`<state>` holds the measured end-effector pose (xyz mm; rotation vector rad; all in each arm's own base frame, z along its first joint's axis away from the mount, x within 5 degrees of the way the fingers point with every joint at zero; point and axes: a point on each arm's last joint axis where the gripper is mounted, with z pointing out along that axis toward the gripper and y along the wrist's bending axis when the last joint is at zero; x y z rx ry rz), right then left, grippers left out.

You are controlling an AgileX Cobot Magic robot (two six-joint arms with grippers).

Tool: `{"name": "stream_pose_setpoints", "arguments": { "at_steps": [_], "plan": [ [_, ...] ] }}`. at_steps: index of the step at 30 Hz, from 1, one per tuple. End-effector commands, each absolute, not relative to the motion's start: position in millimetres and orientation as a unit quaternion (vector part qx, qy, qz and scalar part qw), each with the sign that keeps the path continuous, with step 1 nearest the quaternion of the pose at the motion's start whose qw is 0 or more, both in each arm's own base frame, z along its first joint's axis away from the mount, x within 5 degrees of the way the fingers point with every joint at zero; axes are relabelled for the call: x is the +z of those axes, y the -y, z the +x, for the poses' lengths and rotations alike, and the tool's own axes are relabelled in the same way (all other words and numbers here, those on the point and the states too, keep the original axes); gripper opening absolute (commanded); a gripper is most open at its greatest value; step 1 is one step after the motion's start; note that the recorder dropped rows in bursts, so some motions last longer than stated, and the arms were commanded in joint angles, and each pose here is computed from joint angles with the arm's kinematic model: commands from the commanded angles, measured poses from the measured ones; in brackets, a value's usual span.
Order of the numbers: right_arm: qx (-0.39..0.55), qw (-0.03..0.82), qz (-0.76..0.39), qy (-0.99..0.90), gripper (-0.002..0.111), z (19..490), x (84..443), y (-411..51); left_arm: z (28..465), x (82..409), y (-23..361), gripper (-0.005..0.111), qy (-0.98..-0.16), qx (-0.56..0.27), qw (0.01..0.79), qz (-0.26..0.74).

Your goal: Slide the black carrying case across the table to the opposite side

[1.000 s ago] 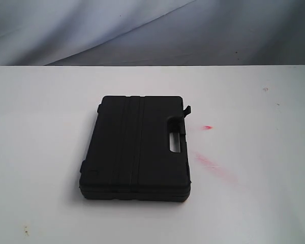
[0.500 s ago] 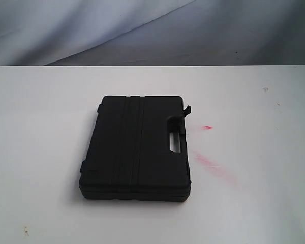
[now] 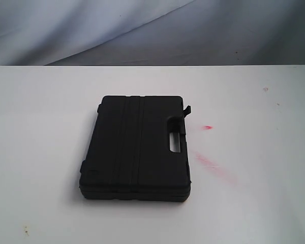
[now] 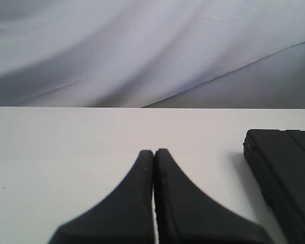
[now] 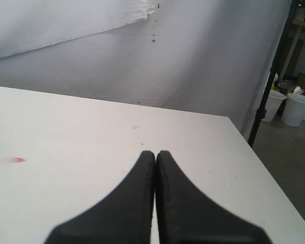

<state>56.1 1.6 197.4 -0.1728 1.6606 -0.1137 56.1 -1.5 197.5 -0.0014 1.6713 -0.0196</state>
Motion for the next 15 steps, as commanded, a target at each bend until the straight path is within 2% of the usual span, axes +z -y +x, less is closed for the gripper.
{"name": "stream_pose_setpoints", "arguments": {
  "at_steps": [1, 15],
  "plan": [
    [-0.048, 0.67, -0.072, -0.737, 0.0, 56.0, 196.5, -1.5, 55.8, 194.7, 3.2, 0.0, -0.747, -0.04, 0.664, -0.02],
    [-0.048, 0.67, -0.072, -0.737, 0.0, 56.0, 196.5, -1.5, 55.4, 192.3, 4.5, 0.0, -0.755, -0.054, 0.652, -0.027]
  ]
}}
